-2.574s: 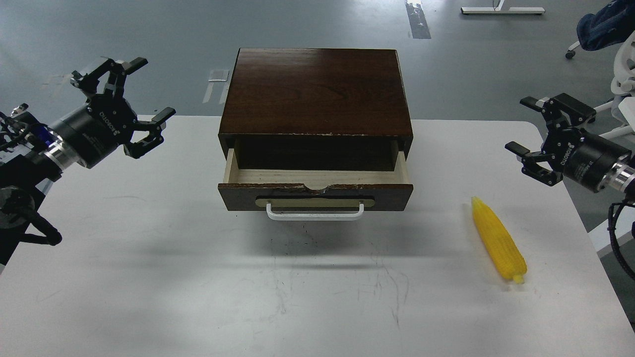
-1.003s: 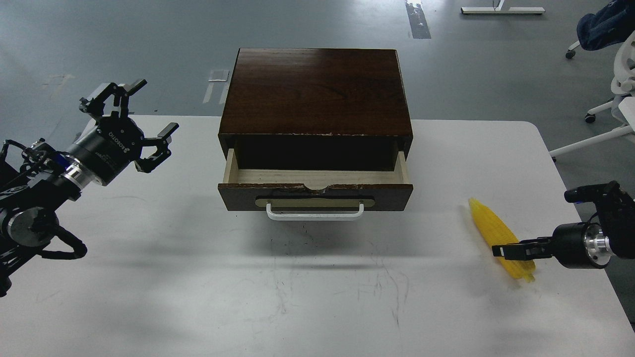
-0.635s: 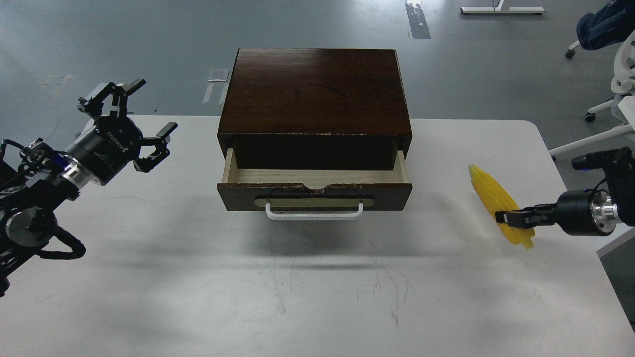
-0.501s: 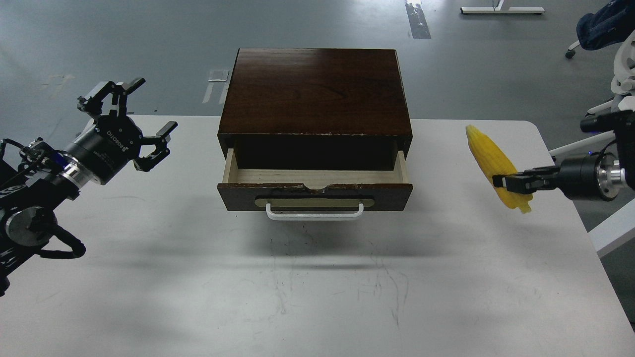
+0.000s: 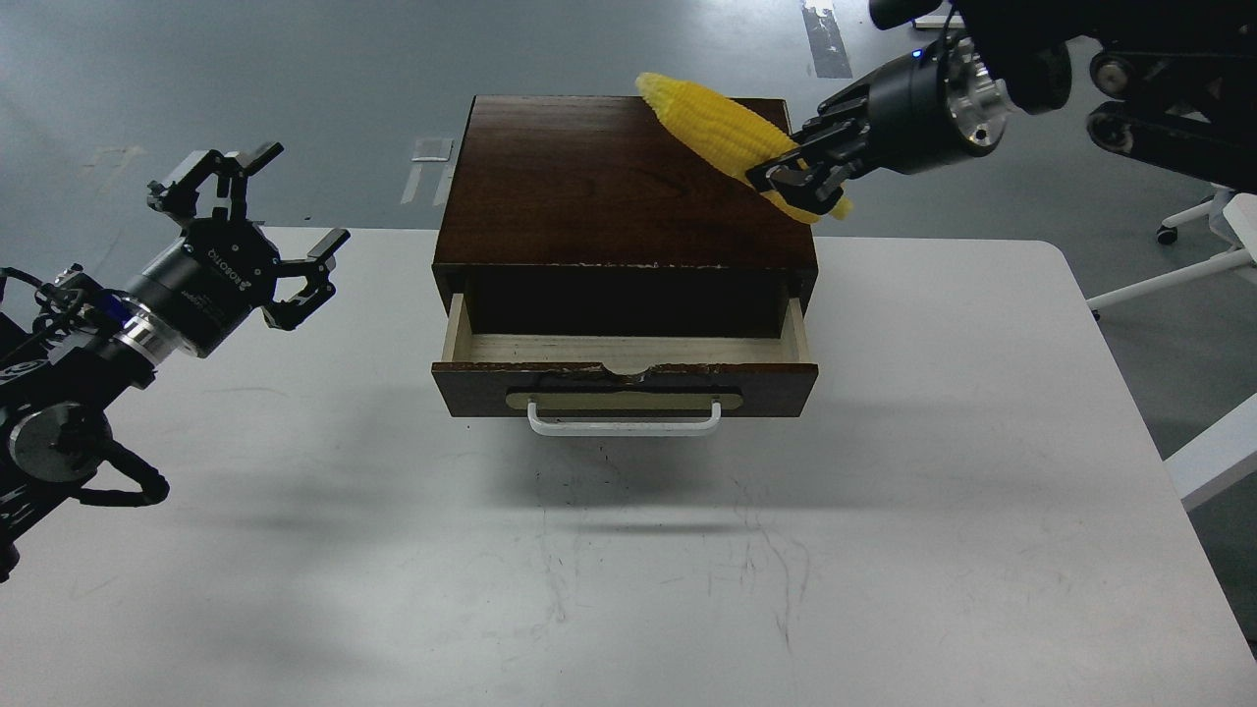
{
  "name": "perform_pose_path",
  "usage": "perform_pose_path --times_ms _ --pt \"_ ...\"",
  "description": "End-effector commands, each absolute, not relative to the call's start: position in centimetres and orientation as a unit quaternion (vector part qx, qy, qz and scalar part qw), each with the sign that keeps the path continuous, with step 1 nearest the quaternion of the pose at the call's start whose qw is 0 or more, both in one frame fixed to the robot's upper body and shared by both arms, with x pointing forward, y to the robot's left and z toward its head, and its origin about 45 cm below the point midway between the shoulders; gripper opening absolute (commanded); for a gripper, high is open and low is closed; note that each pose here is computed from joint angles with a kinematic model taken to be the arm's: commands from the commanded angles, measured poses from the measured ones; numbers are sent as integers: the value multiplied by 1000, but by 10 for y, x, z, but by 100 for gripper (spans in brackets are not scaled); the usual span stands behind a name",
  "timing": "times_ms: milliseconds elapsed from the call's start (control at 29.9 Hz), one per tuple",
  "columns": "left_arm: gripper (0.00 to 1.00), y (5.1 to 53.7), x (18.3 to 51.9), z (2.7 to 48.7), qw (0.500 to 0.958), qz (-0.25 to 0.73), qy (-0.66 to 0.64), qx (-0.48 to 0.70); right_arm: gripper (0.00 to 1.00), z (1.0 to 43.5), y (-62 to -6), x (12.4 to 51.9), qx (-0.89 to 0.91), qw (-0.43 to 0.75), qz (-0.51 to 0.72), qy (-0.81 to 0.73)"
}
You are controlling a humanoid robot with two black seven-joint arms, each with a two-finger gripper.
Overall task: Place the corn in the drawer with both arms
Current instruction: 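Lift the corn and carry it over the open drawer, then lower the corn into the drawer and open the right gripper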
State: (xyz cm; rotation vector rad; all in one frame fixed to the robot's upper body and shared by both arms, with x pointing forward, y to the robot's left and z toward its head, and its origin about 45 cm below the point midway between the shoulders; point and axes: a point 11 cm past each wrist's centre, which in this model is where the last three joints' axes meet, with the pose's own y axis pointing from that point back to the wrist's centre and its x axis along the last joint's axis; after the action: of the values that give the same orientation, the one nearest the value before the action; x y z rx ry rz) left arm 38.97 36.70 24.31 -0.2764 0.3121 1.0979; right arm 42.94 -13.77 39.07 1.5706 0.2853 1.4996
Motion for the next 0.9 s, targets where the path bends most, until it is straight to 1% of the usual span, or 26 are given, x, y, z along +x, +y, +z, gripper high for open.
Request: perform_pose_path --times_ms 0,100,234,535,702,769,836,869 --pt "98 370 390 245 832 520 144 -129 10 375 -89 417 600 422 658 170" --pt "98 375 389 248 831 523 140 -126 10 360 -70 410 574 397 688 201" --pt "98 376 388 250 832 522 139 -125 10 347 -65 405 544 388 706 234" --pt "98 379 386 252 832 523 137 -123 10 329 -75 403 528 395 704 264" --pt "98 379 385 253 833 521 136 -123 14 321 -85 404 530 405 695 269" --pt "98 379 385 254 833 522 136 -122 19 310 -90 402 538 408 685 274" --pt "98 379 385 254 833 522 136 -122 19 308 -91 402 539 408 684 274" --pt "98 379 384 255 834 521 136 -122 26 308 -91 403 539 409 684 273"
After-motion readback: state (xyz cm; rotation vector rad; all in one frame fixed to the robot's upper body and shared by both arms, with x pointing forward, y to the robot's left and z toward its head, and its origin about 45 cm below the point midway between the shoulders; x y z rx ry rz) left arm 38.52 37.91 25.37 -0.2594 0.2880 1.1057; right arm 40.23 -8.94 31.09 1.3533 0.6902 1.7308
